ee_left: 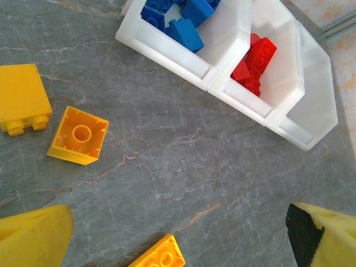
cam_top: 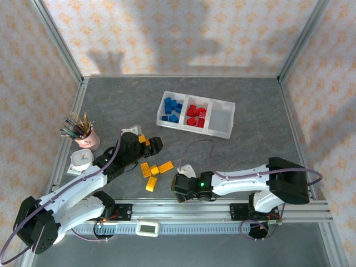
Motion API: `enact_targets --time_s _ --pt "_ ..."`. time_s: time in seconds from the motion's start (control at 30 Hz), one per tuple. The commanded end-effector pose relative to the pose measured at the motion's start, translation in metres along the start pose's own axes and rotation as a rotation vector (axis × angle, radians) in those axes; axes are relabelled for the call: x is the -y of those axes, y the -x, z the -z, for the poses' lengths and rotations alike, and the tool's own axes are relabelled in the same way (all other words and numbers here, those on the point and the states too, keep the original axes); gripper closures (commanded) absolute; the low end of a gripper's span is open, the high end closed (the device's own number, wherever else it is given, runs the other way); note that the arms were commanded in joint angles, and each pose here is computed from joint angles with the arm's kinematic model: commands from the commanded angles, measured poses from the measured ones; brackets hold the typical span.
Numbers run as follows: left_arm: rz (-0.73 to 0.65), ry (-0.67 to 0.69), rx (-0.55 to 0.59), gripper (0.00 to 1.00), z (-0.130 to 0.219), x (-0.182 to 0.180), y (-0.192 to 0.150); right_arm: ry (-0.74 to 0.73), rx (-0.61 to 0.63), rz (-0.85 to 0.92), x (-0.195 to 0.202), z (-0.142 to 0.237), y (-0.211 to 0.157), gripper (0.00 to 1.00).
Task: Sort the legos into containers by color
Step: Pick up the lego from the bottom-center of the table.
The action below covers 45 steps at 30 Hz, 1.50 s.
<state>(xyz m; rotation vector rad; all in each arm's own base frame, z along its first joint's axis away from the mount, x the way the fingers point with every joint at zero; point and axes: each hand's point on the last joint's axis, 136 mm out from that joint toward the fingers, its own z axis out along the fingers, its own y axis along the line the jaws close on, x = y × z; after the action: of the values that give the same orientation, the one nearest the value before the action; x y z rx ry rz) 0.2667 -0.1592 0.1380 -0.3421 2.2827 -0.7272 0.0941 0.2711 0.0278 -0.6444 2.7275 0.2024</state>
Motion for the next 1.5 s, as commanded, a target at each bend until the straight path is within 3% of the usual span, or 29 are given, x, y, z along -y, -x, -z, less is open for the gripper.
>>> enact_targets --time_s 0.0,0.3,0.47,0.7,0.83,1.03,1.23,1.47 --pt "0.007 0.017 -0.018 0.01 -0.002 -0.005 -0.004 -0.067 -0.056 -0.018 0.018 -0.001 -0.017 0.12" --pt "0.009 0.011 -0.028 0.01 -0.006 -0.004 -0.006 -0.146 -0.009 -0.126 0.049 0.015 -0.009 0.15" --pt "0.003 0.011 -0.018 0.01 -0.005 -0.003 -0.003 -0.06 -0.024 -0.125 0.029 0.011 -0.006 0.21" --pt "-0.005 0.025 -0.002 0.01 0.0 -0.004 0.001 -0.064 -0.072 -0.11 0.021 -0.007 -0.013 0.26" --pt "-0.004 0.025 -0.003 0.01 0.002 -0.005 0.0 -0.076 -0.062 -0.113 0.024 -0.011 -0.012 0.34" --pt "-0.002 0.022 0.005 0.01 0.003 -0.004 0.002 -0.076 -0.054 -0.118 0.025 -0.012 -0.01 0.53" --pt "-0.007 0.005 0.007 0.01 0.003 0.002 0.005 -0.061 0.004 -0.149 0.025 -0.002 0.009 0.6" --pt "-0.025 -0.01 0.049 0.01 0.006 0.016 0.023 -0.029 0.166 -0.216 0.039 0.035 0.072 0.6"
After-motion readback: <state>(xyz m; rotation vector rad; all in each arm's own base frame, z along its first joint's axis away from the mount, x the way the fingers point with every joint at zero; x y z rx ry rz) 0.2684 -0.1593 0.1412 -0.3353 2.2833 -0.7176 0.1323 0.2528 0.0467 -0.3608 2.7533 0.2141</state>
